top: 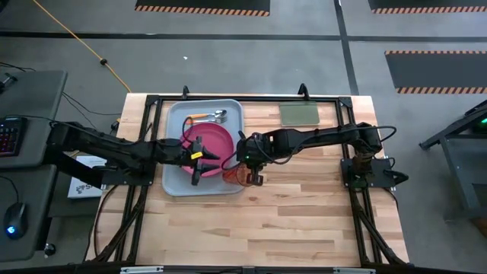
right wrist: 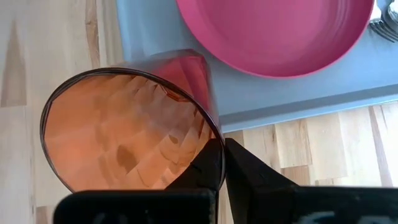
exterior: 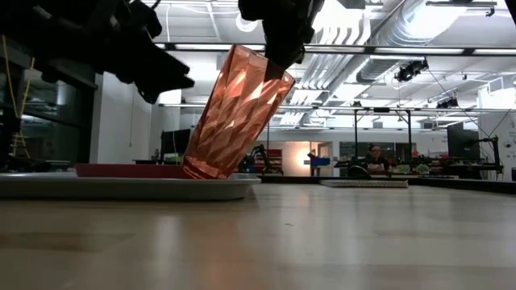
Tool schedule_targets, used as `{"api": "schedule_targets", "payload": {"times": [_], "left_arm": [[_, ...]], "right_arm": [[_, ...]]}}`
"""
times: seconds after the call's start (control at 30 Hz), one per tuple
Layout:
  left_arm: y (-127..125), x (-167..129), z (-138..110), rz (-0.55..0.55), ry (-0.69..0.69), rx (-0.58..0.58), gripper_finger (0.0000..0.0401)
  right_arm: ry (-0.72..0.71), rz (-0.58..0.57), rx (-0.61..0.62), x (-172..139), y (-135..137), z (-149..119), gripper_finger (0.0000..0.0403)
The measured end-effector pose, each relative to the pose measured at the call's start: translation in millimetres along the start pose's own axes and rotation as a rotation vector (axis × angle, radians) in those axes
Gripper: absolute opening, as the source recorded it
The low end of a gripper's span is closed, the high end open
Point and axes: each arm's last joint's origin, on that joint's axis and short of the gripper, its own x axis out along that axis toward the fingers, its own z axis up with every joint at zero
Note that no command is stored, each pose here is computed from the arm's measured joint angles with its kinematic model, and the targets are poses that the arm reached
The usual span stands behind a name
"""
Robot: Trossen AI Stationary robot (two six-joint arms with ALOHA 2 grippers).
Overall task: Pick and place plate/cup/fork/spoon on tray
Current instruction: Put the orange glass on the gray serving tray to the bottom of the pink plate
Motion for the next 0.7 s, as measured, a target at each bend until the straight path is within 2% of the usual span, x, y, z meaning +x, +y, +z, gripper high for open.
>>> {"api": "schedule_targets", "payload": {"times": [0.2, 0.3, 0.5, 0.7], "left_arm": [[-8, 13, 3, 0.057, 0.149, 0.083, 0.0121], [-11, 22, 4, 0.092, 0.182, 0.099, 0.0088], [-12, 32, 2, 0.079, 0.220, 0.126, 0.0011], [-12, 37, -4, 0.070, 0.251, 0.124, 0.0008]], "right_arm": [[-0.021, 0.003, 0.002, -8, 0, 5, 0.0000], [-0.033, 0.005, 0.003, -14, 0, 8, 0.0000], [-0.052, 0.007, 0.000, -20, 0, 12, 0.0000], [-0.056, 0.008, 0.000, -20, 0, 12, 0.0000]]}}
